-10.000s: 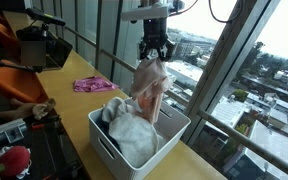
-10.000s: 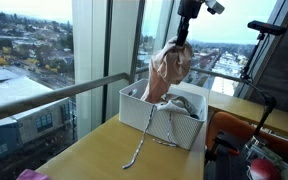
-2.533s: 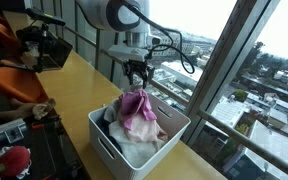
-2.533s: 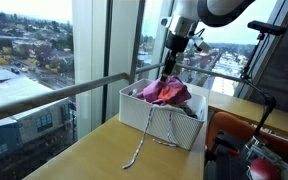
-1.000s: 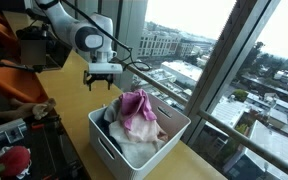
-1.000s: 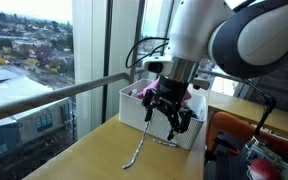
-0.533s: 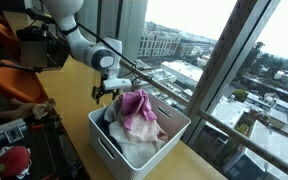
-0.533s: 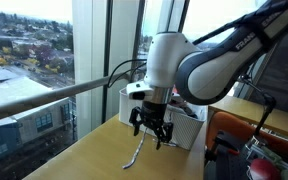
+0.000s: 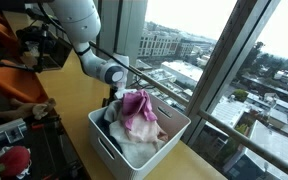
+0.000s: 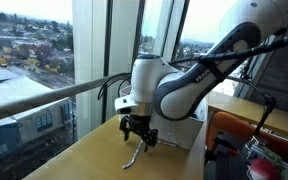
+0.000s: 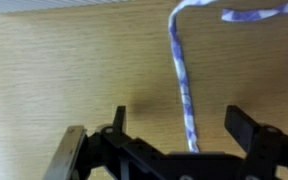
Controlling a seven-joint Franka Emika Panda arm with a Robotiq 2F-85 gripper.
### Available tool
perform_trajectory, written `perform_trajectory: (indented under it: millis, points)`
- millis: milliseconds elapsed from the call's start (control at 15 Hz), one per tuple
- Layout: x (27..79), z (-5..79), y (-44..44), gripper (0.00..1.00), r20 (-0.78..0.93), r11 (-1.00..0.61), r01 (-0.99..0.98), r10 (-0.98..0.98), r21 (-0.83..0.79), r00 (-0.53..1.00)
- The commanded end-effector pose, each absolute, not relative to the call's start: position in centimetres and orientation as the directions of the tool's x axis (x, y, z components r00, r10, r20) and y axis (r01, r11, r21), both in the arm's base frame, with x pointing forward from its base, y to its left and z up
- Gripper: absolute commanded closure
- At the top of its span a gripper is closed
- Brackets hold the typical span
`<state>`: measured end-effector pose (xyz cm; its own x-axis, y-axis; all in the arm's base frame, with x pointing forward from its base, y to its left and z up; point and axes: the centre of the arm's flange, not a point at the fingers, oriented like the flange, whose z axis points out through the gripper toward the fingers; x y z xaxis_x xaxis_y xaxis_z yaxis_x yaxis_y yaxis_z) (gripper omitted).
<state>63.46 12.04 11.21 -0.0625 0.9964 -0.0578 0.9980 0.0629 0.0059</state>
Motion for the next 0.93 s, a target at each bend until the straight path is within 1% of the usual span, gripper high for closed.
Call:
perform_trajectory:
  millis: [0,400,600,867]
  points:
    - [66.5,10.2,11.5,0.0,-0.074,0.093,0.996,0.993,0.013,-0.091]
    - [67.0,10.5,11.5,0.0,-0.076,0.092,0.996,0.993,0.004,-0.092]
    - [65.4,11.8,12.1,0.0,-0.094,0.081,0.997,0.992,-0.018,-0.082]
    - [63.3,12.2,14.3,0.0,-0.104,0.105,0.994,0.989,-0.029,-0.107]
